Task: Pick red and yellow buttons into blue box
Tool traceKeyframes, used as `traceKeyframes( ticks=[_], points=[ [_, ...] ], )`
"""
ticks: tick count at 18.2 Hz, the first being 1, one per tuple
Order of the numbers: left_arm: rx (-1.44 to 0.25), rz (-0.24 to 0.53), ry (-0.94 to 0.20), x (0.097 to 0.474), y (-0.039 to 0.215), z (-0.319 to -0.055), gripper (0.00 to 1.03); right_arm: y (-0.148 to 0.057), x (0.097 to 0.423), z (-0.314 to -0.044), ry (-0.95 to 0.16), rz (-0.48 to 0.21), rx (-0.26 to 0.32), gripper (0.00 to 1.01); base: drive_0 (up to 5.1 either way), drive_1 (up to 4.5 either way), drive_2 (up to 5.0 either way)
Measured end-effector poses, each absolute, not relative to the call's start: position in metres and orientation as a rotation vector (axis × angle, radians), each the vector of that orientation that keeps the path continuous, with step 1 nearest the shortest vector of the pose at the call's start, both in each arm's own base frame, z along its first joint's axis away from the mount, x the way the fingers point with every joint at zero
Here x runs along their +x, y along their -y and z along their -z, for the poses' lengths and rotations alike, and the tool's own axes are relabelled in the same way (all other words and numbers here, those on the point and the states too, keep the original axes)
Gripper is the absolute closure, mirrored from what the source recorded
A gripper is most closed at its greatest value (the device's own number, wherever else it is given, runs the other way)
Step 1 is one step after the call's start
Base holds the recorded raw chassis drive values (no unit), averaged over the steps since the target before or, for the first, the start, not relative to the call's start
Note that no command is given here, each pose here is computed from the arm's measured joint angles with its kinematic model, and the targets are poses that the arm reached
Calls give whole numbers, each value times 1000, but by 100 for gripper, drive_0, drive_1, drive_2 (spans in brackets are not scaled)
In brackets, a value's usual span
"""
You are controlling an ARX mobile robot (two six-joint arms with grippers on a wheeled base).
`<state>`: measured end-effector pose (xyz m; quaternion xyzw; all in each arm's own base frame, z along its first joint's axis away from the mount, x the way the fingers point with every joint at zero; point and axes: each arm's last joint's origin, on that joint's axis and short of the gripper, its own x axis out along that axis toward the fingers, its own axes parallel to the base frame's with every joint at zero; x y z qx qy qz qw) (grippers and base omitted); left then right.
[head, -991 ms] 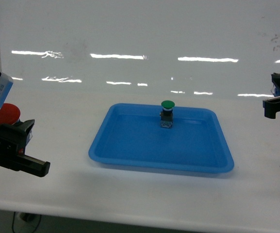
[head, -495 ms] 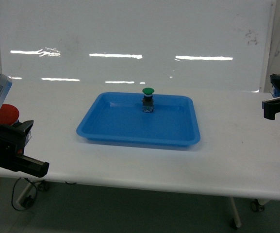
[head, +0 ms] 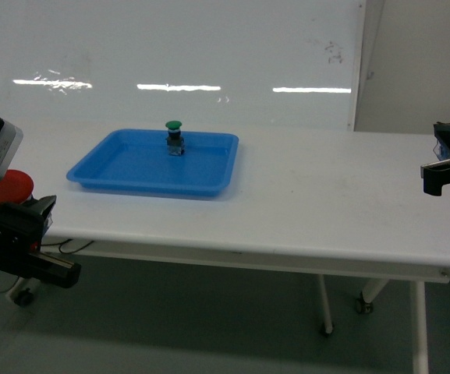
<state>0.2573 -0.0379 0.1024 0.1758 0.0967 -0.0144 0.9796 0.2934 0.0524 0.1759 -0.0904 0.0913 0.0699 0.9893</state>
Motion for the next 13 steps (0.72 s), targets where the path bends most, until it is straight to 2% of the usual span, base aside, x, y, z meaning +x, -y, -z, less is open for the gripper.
traceKeyframes(
  ticks=[13],
  points=[
    [353,29,-191,257,38,-103,78,-52,293,-176,-182,-140,-181,74,379,-60,-370]
  ],
)
